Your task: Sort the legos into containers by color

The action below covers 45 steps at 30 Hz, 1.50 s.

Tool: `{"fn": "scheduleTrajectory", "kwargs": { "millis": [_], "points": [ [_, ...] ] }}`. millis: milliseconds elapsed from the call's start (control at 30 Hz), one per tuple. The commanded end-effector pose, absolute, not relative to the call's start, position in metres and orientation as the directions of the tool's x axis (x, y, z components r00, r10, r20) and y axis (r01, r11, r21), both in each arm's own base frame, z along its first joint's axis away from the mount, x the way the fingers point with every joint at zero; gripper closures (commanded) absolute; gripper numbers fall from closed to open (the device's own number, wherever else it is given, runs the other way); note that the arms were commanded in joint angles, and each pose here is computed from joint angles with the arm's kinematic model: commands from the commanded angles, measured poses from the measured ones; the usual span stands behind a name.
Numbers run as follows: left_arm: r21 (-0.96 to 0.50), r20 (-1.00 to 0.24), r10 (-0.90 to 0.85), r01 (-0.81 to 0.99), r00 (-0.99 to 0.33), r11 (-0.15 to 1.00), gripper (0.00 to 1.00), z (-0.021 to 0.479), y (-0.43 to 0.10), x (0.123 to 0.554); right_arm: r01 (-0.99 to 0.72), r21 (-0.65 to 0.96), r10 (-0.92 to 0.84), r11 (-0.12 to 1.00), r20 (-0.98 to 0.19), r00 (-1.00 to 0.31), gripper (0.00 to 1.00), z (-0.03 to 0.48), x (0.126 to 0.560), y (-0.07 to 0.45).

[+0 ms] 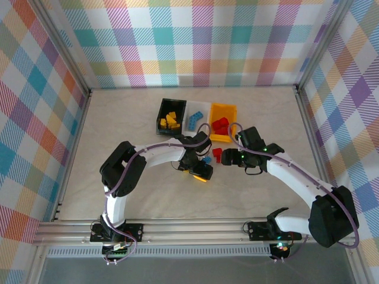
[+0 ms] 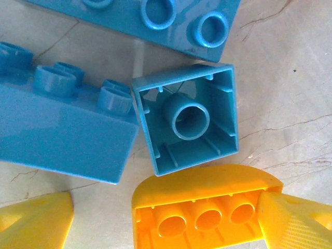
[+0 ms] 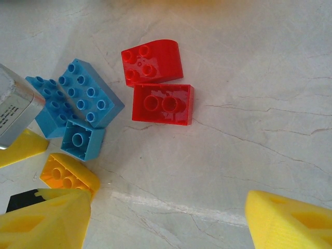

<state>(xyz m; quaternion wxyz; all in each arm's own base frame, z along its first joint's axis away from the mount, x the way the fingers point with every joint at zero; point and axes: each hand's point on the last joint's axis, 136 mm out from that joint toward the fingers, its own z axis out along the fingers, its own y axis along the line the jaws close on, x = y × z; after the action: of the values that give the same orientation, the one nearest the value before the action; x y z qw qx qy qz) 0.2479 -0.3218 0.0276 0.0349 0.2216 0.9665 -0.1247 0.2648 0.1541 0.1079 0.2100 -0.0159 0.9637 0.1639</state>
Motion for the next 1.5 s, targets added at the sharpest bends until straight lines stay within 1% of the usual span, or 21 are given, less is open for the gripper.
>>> {"fn": "scheduleTrajectory", "kwargs": {
  "millis": [0,133,267,600,967,1067,1367,1467],
  "points": [
    [-0.287,-0.122,0.429,0.446,-0.895,0.848,0.09,0.029,-0.339,0.232,-0.099,0.308,0.036,0.946,-0.403,-0.915,0.21,0.104,0.262,0.154],
    [-0.291,-0.171,0.419,0.452,-0.892,0.843,0.05,0.049,-0.341,0.237,-0.100,0.305,0.031,0.947,-0.397,-0.917,0.21,0.100,0.260,0.153],
    [-0.299,-0.188,0.418,0.457,-0.889,0.837,0.04,0.060,-0.343,0.238,-0.096,0.306,0.032,0.947,-0.390,-0.920,0.21,0.096,0.259,0.153],
    [-0.299,-0.142,0.437,0.459,-0.888,0.836,0.04,0.041,-0.345,0.231,-0.082,0.295,0.046,0.952,-0.402,-0.914,0.21,0.097,0.257,0.144],
    [-0.229,-0.109,0.472,0.484,-0.875,0.845,0.06,0.022,-0.343,0.228,-0.071,0.300,0.057,0.951,-0.398,-0.916,0.21,0.095,0.255,0.141],
    [-0.193,-0.103,0.467,0.478,-0.878,0.857,0.11,0.018,-0.337,0.229,-0.071,0.301,0.059,0.951,-0.401,-0.914,0.21,0.096,0.255,0.140],
    [-0.146,-0.094,0.460,0.469,-0.883,0.871,0.37,0.010,-0.331,0.234,-0.074,0.307,0.065,0.949,-0.418,-0.906,0.21,0.101,0.255,0.140],
    [-0.132,-0.097,0.456,0.465,-0.885,0.875,0.39,0.012,-0.327,0.235,-0.075,0.309,0.065,0.948,-0.419,-0.906,0.21,0.101,0.255,0.140]
  ]
}}
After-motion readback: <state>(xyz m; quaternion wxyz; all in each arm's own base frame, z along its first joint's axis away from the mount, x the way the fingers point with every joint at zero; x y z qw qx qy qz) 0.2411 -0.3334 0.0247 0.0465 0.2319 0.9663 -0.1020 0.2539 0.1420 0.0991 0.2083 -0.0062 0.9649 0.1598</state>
